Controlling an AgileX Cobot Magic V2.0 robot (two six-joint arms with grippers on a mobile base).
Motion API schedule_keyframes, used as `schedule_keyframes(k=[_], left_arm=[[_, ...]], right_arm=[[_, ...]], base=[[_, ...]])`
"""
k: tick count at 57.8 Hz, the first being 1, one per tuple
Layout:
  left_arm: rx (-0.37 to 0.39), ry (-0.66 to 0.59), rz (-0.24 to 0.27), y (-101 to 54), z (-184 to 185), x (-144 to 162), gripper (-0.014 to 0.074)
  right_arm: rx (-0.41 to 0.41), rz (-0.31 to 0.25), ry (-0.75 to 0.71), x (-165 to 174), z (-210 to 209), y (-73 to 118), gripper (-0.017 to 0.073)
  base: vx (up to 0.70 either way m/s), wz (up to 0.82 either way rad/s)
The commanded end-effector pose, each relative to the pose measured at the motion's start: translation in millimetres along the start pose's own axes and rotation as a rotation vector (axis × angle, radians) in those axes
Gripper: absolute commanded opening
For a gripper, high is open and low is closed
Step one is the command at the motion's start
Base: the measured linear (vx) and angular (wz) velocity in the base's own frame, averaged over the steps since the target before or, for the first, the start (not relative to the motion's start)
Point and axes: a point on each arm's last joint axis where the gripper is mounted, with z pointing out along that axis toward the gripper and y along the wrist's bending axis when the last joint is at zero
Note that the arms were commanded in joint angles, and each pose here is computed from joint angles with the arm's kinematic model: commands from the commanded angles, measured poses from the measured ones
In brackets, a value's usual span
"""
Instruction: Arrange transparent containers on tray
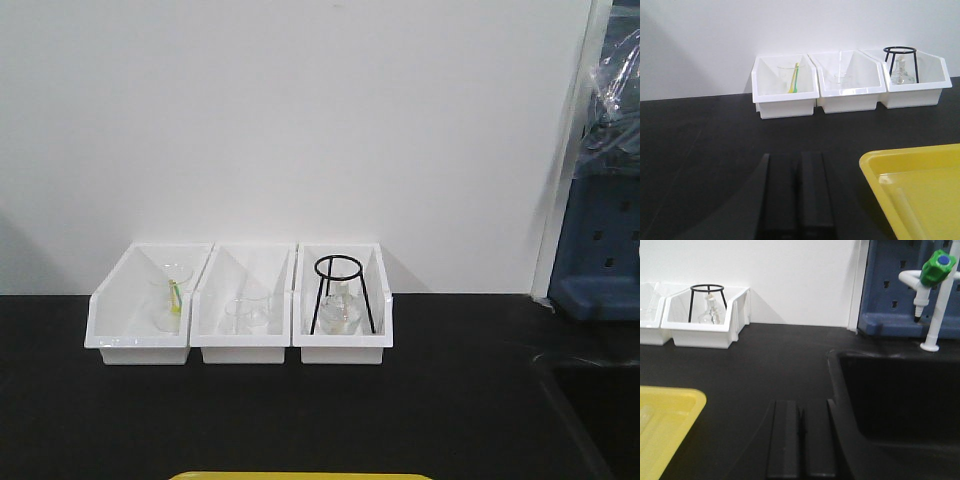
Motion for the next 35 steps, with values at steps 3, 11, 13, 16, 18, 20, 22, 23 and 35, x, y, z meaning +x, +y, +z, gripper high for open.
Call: schedule_keyframes(k=[3,11,13,16,18,20,22,23,35], left_arm=[[0.008,-0.056,-0.015,-0.2,0.7,3.1,-0.0006],[0.008,-0.055,-0.015,-0.2,0.7,3.2,-0.0006],[0.008,-0.056,-0.015,-0.2,0.7,3.1,-0.0006],[0.008,-0.056,-0.015,-0.2,0.7,3.1,-0.0006],[0.008,-0.056,-0.015,-0.2,0.7,3.1,-0.0006],[0.008,-0.056,-0.015,-0.2,0.7,3.1,-0.0006],[0.008,-0.056,-0.015,-0.2,0.7,3.1,-0.0006],[0.008,-0.056,-0.015,-0.2,0.7,3.1,-0.0006],[0.008,-0.056,-0.015,-0.2,0.7,3.1,-0.0006]], right_arm=[[-0.002,0.002,-0.019,1.8,0.8,0.4,-0.0013],[0.0,0.002,0.023,5.7,0.7,0.2,-0.0013],[0.0,0.002,0.025,5.8,0.7,0.2,-0.0012],[0.0,0.002,0.024,5.8,0.7,0.2,-0.0011],[0.0,0.002,0.024,5.8,0.7,0.2,-0.0011],[0.0,0.002,0.024,5.8,0.7,0.2,-0.0011],[0.0,0.002,0.024,5.8,0.7,0.2,-0.0011],[0.0,0.002,0.024,5.8,0.7,0.2,-0.0011],[0.0,0.002,0.024,5.8,0.7,0.2,-0.0011]], base=[[0.0,0.01],[0.0,0.0],[0.0,0.0],[0.0,0.0],[0.0,0.0],[0.0,0.0],[0.0,0.0],[0.0,0.0],[0.0,0.0]])
